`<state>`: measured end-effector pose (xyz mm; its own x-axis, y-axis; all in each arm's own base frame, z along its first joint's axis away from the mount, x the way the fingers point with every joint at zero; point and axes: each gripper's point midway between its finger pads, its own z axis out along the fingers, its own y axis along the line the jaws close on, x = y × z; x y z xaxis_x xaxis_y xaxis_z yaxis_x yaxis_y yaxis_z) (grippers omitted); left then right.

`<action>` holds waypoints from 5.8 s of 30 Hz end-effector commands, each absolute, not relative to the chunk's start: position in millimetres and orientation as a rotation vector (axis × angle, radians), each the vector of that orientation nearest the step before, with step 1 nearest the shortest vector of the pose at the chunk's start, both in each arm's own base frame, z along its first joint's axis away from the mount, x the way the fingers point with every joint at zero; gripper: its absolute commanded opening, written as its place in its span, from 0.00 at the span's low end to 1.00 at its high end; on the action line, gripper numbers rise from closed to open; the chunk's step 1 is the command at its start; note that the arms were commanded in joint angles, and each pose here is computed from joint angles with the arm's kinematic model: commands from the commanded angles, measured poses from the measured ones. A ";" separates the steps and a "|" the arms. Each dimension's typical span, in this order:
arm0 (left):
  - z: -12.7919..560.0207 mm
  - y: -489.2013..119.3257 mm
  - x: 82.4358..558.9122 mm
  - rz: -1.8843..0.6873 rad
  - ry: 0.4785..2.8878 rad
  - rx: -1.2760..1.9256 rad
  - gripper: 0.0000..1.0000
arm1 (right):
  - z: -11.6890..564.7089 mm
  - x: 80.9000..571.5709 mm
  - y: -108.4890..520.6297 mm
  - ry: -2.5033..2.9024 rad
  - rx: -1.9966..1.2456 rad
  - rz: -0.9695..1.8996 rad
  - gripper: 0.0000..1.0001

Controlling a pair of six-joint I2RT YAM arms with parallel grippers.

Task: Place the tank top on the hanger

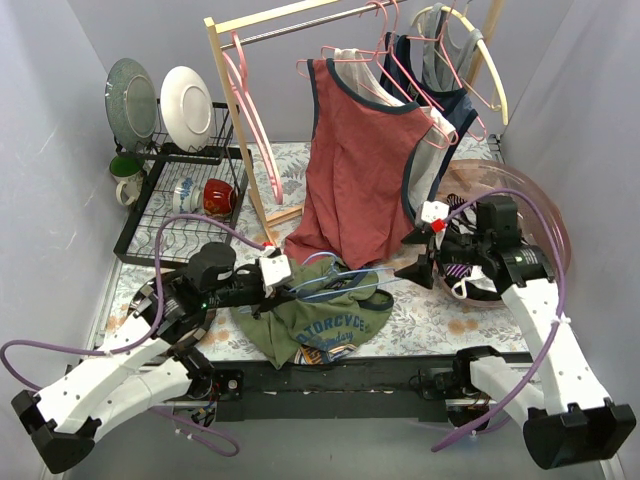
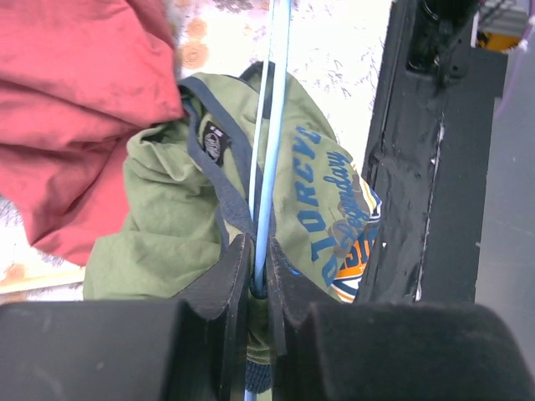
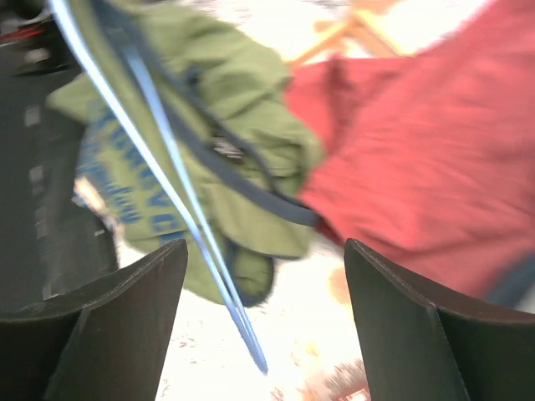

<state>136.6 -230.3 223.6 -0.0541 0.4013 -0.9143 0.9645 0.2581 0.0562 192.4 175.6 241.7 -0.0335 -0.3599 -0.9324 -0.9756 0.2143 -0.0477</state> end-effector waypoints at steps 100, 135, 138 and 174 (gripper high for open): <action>242.2 -247.3 117.6 -1.114 1.955 0.939 0.00 | 224.8 294.6 119.9 1.290 -1.691 -0.187 0.01; 298.5 -284.8 107.4 -1.370 1.683 1.080 0.00 | 330.5 183.6 207.3 0.852 -1.694 0.519 0.19; 313.8 -282.1 102.7 -1.375 1.626 1.086 0.00 | 329.1 185.0 197.1 0.938 -1.670 0.460 0.51; 357.7 -253.2 74.8 -1.390 1.433 1.008 0.00 | 284.2 117.5 173.8 1.292 -1.557 0.931 0.46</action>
